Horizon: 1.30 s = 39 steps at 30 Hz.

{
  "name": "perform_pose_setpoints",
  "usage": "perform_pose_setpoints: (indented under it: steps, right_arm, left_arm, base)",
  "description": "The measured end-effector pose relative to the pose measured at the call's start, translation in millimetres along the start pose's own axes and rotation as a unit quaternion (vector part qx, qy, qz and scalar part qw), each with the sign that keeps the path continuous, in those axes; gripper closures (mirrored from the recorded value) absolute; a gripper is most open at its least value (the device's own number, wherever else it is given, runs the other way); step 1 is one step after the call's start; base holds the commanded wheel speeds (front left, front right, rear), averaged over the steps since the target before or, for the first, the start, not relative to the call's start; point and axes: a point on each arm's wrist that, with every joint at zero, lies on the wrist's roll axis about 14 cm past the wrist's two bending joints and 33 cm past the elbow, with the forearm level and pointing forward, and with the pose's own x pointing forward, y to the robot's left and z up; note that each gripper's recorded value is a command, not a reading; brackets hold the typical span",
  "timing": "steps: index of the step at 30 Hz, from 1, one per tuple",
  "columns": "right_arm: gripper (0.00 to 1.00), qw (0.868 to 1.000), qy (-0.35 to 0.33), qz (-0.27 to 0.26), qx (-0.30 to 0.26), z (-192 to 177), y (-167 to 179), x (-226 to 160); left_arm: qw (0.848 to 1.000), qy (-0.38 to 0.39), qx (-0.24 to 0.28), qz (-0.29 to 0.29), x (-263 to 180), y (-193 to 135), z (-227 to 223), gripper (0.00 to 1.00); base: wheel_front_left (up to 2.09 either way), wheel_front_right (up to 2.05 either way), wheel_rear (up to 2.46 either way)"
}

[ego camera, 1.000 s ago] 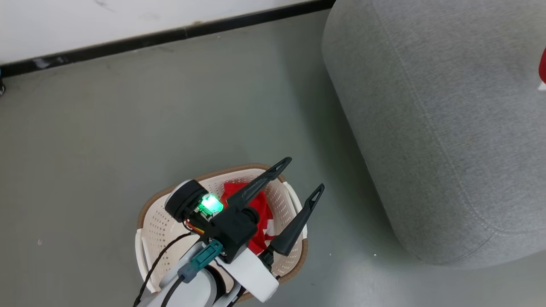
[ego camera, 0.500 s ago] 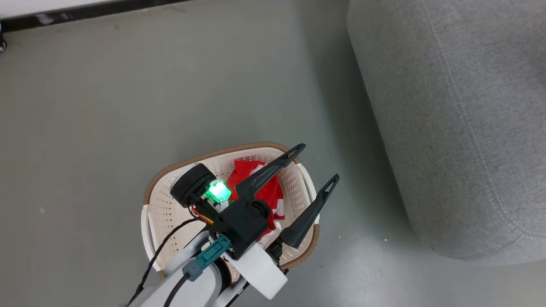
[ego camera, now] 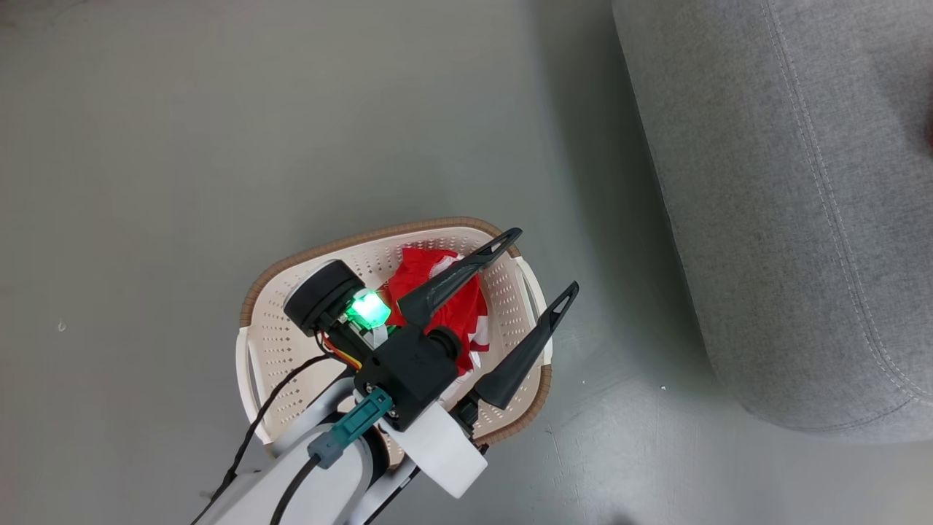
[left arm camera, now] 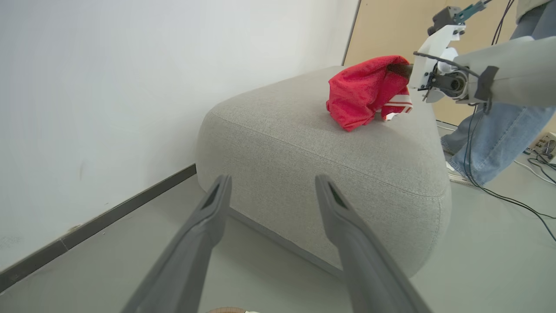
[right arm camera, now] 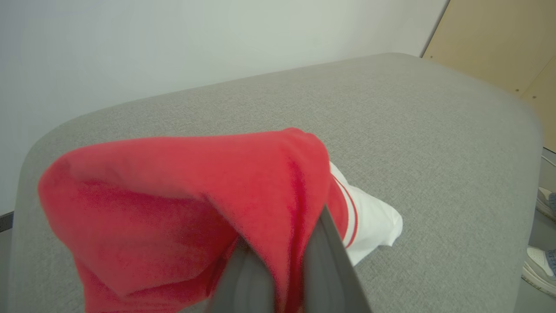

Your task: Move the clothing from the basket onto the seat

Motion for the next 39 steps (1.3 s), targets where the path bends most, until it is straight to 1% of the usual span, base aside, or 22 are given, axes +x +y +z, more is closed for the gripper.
perform_pose_setpoints:
  steps: [4,7,8,9,10,11,13,15,16,21,26,31,39]
  right_arm:
    - [1.00,1.000,0.031,0.003,0.001,-26,5,-7]
    - [1.00,0.999,0.044,0.007,0.003,-37,11,-10]
    - [0.91,0.999,0.046,0.007,0.005,-38,12,-11]
    - [0.75,0.999,0.047,0.007,0.006,-39,13,-12]
    - [0.68,0.999,0.048,0.007,0.007,-40,12,-13]
    - [0.58,0.999,0.047,0.006,0.007,-39,11,-13]
    - [0.50,0.999,0.046,0.004,0.008,-38,9,-14]
    - [0.21,0.999,0.047,0.004,0.010,-39,9,-16]
    - [0.01,0.999,0.049,0.005,0.011,-40,9,-17]
    - [0.00,0.998,0.061,0.010,0.018,-50,14,-27]
    - [0.00,0.998,0.062,0.017,0.019,-50,16,-33]
    - [0.00,0.998,0.066,0.011,0.021,-57,5,-46]
    - [0.00,0.998,0.062,-0.010,0.028,-63,-25,-70]
  left_arm:
    - [1.000,0.001,-0.002,-0.001,1,2,-3,0.00]
    - [1.000,0.001,-0.003,-0.002,3,3,-5,0.00]
    - [1.000,-0.002,-0.002,-0.003,4,3,-4,0.00]
    - [1.000,-0.004,-0.002,-0.004,5,3,-3,0.00]
    - [1.000,-0.005,-0.001,-0.005,6,3,-3,0.00]
    - [1.000,-0.007,0.000,-0.006,6,4,-2,0.00]
    - [1.000,-0.008,0.001,-0.007,7,3,-2,0.00]
    - [1.000,-0.008,0.001,-0.008,7,3,-2,0.00]
    - [1.000,-0.008,0.001,-0.009,8,2,-2,0.00]
    - [1.000,-0.010,0.001,-0.013,10,-1,-2,0.00]
    - [1.000,-0.011,0.002,-0.018,12,-4,0,0.00]
    - [1.000,-0.018,0.006,-0.022,14,-6,4,0.00]
    - [0.999,-0.029,0.003,-0.029,15,-14,12,0.00]
  base:
    - [0.00,0.00,0.00]
    - [0.00,0.00,0.00]
    - [0.00,0.00,0.00]
    - [0.00,0.00,0.00]
    - [0.00,0.00,0.00]
    - [0.00,0.00,0.00]
    - [0.00,0.00,0.00]
    - [0.00,0.00,0.00]
    - [0.00,0.00,0.00]
    - [0.00,0.00,0.00]
    - [0.00,0.00,0.00]
    - [0.00,0.00,0.00]
    - [0.00,0.00,0.00]
